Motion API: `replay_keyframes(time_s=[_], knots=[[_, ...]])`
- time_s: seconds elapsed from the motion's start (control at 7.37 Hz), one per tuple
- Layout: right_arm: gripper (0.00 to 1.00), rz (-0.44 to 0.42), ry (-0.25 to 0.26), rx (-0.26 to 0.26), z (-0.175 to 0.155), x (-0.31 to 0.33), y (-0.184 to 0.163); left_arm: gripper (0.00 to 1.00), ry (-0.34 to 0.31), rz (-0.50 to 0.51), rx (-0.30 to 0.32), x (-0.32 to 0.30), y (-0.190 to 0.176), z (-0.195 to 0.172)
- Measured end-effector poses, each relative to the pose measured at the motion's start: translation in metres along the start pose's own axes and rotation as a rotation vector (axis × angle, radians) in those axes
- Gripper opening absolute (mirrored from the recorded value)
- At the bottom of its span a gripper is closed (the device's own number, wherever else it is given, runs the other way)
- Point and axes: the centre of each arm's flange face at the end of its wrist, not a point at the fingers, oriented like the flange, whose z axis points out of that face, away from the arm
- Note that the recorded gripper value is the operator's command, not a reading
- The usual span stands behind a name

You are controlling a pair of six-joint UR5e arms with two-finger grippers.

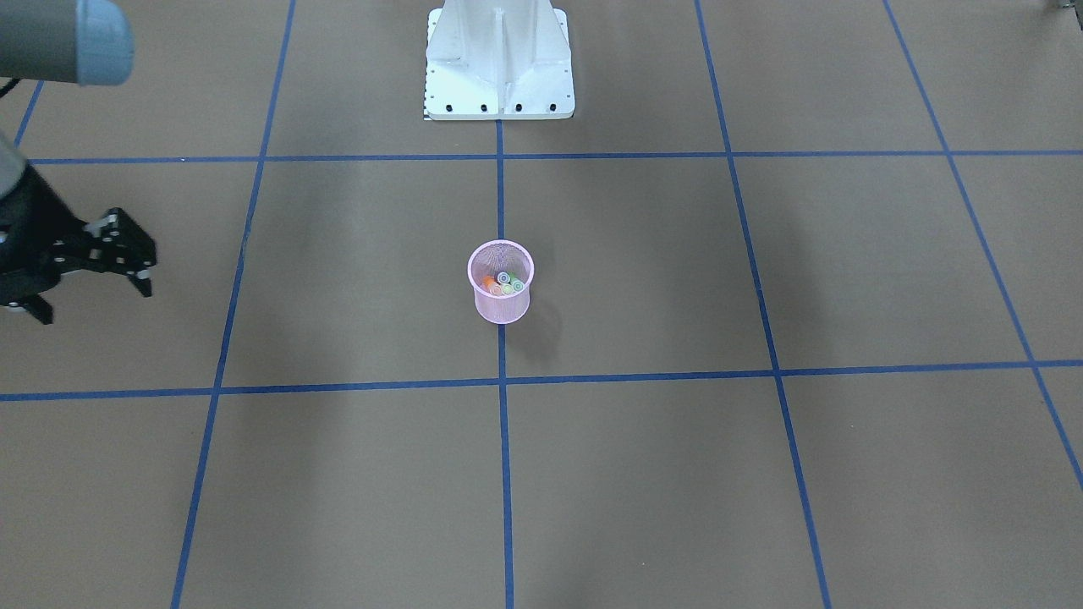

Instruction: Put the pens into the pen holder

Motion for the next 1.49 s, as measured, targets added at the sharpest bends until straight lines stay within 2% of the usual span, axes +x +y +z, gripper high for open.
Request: replay_keyframes(time_s=[0.14,0.41,0.54,0.81,1.22,1.49], knots=[[0.99,0.015,-0.007,-0.037,0.000,0.057,0.017,0.99,-0.001,-0.036,-0.015,-0.032,0.018,0.006],[0.99,0.032,-0.053,-0.089,0.010,0.152,0.056,0.99,-0.003,-0.105,-0.024,-0.092,0.074,0.030],[0.99,0.034,-0.067,-0.097,0.012,0.190,0.073,0.99,-0.002,-0.119,-0.015,-0.108,0.095,0.039],[0.99,0.103,-0.089,-0.125,0.034,0.252,0.111,0.99,0.002,-0.130,-0.014,-0.122,0.120,0.051],[0.99,0.105,-0.089,-0.084,0.059,0.292,0.150,0.99,0.001,-0.140,-0.022,-0.131,0.144,0.066],[0.99,0.156,-0.102,-0.098,0.061,0.304,0.164,0.99,-0.004,-0.139,-0.018,-0.128,0.140,0.062]])
